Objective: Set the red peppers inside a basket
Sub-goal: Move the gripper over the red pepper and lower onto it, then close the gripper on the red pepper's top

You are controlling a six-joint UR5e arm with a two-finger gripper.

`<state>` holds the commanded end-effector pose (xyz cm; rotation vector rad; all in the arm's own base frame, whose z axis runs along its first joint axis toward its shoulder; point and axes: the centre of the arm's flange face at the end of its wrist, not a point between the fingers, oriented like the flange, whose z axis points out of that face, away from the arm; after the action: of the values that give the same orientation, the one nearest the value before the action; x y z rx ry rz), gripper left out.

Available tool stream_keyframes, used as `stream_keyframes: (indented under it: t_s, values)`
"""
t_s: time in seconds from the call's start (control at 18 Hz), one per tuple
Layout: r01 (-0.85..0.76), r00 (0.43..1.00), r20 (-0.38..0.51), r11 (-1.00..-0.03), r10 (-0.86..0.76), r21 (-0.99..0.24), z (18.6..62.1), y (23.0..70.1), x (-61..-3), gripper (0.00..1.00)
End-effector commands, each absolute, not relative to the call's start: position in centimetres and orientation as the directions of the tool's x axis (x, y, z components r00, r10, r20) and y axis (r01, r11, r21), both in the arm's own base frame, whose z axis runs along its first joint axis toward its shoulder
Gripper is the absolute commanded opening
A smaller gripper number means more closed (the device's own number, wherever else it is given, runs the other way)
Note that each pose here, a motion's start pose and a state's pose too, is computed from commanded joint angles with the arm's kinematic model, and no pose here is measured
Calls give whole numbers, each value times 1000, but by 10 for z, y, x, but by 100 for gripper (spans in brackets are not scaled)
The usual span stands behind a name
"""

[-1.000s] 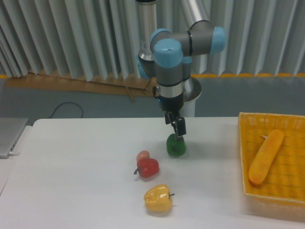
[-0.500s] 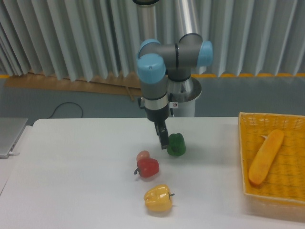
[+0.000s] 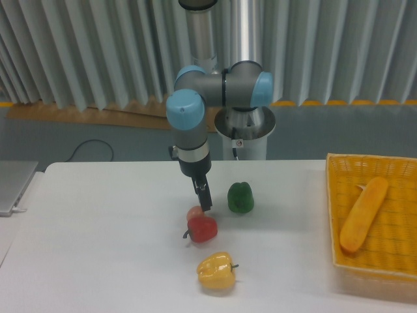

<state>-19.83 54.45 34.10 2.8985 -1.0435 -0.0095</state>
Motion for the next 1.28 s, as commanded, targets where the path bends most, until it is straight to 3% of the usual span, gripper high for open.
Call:
stream_keyframes:
  t_s: [0.39,1.28]
  values:
    - [-618,786,50,-783,-616,70,314,552,-221,100]
    - [-599,800,14,-796,-600,89,281,575,-220,100]
